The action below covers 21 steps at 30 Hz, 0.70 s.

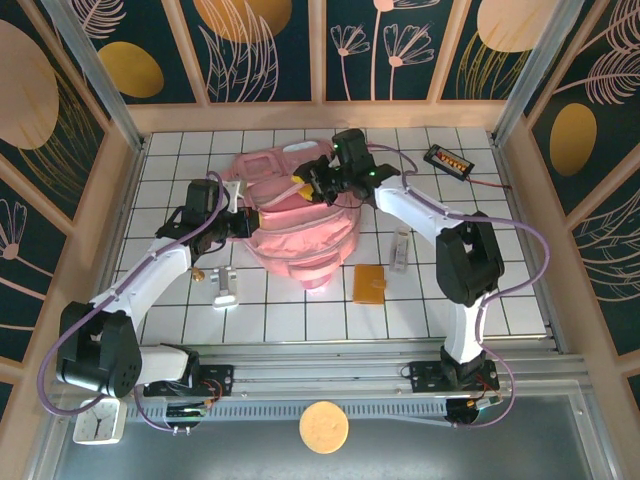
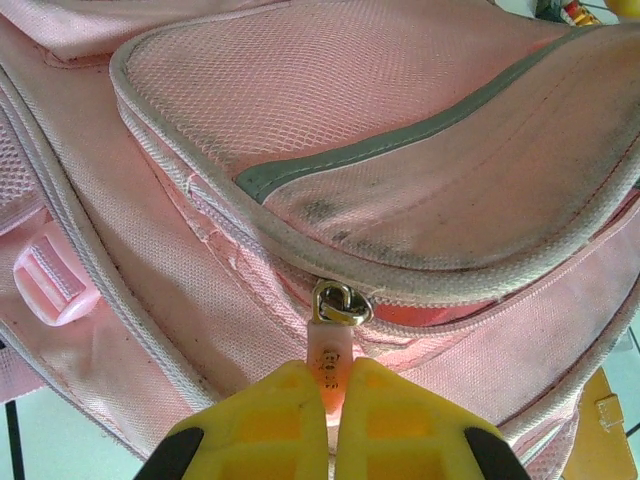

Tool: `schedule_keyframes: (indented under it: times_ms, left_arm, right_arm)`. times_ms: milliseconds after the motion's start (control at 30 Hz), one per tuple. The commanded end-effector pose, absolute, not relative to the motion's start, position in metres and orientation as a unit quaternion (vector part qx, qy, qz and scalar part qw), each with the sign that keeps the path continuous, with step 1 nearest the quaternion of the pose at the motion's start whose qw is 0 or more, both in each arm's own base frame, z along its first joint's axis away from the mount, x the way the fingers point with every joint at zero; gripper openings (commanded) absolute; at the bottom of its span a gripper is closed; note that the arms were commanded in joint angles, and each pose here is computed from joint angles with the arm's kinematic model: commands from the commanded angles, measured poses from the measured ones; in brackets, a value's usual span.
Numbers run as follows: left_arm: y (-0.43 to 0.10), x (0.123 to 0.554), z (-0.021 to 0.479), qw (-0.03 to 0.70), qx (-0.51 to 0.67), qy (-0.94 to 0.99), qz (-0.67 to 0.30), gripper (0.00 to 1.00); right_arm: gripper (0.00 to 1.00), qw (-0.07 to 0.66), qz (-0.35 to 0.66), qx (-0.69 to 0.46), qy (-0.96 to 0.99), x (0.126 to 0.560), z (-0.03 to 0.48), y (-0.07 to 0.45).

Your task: Pack the student bag

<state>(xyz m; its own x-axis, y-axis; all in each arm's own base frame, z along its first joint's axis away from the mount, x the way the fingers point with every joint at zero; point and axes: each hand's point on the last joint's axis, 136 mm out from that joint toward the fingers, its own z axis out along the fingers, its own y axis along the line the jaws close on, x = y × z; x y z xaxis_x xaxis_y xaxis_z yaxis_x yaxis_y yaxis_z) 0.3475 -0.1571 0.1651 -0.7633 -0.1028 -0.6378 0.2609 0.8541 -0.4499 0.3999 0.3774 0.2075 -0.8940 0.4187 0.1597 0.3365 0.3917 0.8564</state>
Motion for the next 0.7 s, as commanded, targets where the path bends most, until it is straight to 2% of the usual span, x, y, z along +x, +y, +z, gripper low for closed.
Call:
schedule_keyframes:
  times_ms: [0, 67, 100, 200, 233, 267, 467, 667]
  left_arm:
    - [-0.174, 0.350, 0.193, 0.376, 0.085, 0.872, -0.301, 0.00]
    - [-0.176, 0.351, 0.194, 0.375, 0.089, 0.872, -0.303, 0.00]
    - [-0.177, 0.352, 0.195, 0.375, 0.090, 0.871, -0.303, 0.00]
    - [-0.177, 0.353, 0.195, 0.376, 0.094, 0.871, -0.303, 0.00]
    - [-0.177, 0.353, 0.195, 0.376, 0.095, 0.871, -0.301, 0.00]
    - [-0.177, 0.352, 0.193, 0.373, 0.098, 0.873, -0.299, 0.00]
    - [-0.171, 0.348, 0.179, 0.355, 0.130, 0.888, -0.263, 0.00]
    - [-0.155, 0.343, 0.156, 0.320, 0.158, 0.908, -0.218, 0.00]
  right_arm:
    - [0.40, 0.028, 0.509, 0.218, 0.832, 0.392, 0.202, 0.398]
    - [0.39, 0.020, 0.510, 0.219, 0.832, 0.386, 0.197, 0.403]
    - [0.36, 0.016, 0.510, 0.220, 0.831, 0.384, 0.195, 0.405]
    - [0.16, 0.010, 0.513, 0.222, 0.829, 0.381, 0.193, 0.405]
    - [0.05, 0.014, 0.514, 0.220, 0.829, 0.381, 0.195, 0.404]
    - [0.00, 0.016, 0.515, 0.220, 0.829, 0.382, 0.197, 0.401]
    - [0.00, 0.035, 0.507, 0.202, 0.837, 0.387, 0.207, 0.382]
    - [0.00, 0.019, 0.500, 0.175, 0.848, 0.385, 0.203, 0.372]
